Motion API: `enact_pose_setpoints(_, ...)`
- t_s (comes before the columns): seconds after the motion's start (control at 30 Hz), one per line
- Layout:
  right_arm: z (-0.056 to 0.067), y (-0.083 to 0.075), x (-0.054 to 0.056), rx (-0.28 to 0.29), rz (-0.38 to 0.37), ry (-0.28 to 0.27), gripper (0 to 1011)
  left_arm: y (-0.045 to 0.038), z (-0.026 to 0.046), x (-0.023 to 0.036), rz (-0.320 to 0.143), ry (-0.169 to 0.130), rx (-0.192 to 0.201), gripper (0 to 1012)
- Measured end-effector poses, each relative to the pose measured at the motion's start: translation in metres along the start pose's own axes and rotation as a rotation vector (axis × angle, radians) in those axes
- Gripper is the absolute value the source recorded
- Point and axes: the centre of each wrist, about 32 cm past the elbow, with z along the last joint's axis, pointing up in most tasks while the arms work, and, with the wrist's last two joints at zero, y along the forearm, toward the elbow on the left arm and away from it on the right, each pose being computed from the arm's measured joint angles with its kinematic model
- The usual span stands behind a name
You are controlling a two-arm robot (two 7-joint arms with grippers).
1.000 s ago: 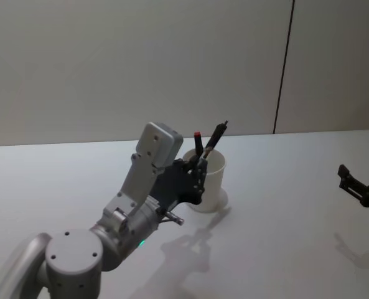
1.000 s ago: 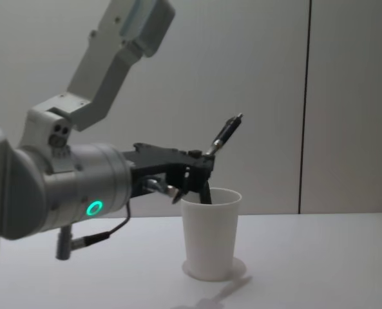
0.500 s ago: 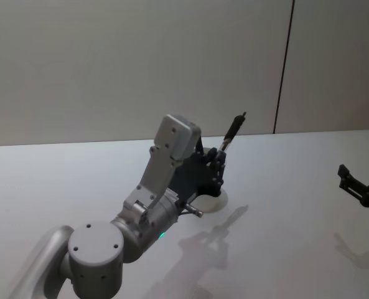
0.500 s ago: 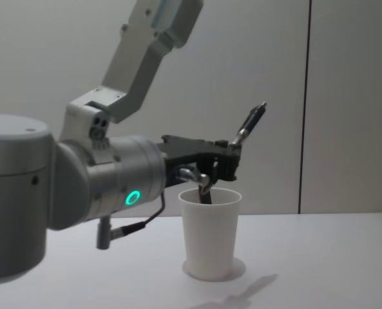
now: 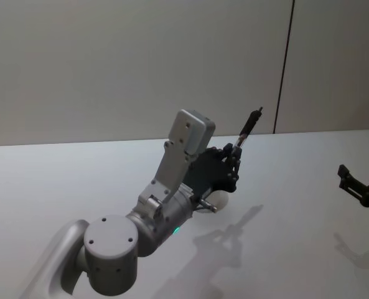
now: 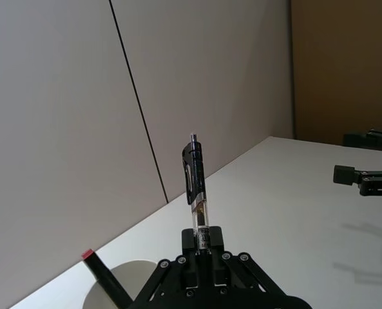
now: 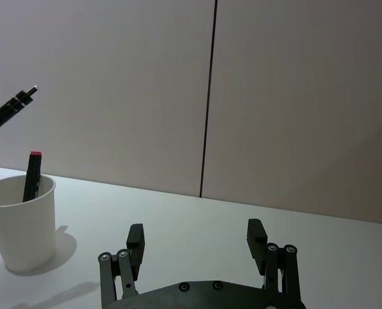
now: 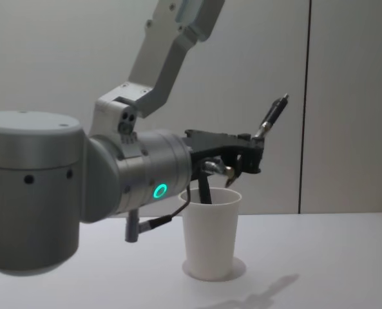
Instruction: Place the pen into the pen holder.
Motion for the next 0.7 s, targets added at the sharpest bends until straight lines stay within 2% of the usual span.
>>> enact_pose_setpoints(0.7,-0.0001,-0.0003,0.0001,0.001,0.002,0.0,1001,-0.0073,0.0012,-0.0038,-0.02,0.01,-0.012,137)
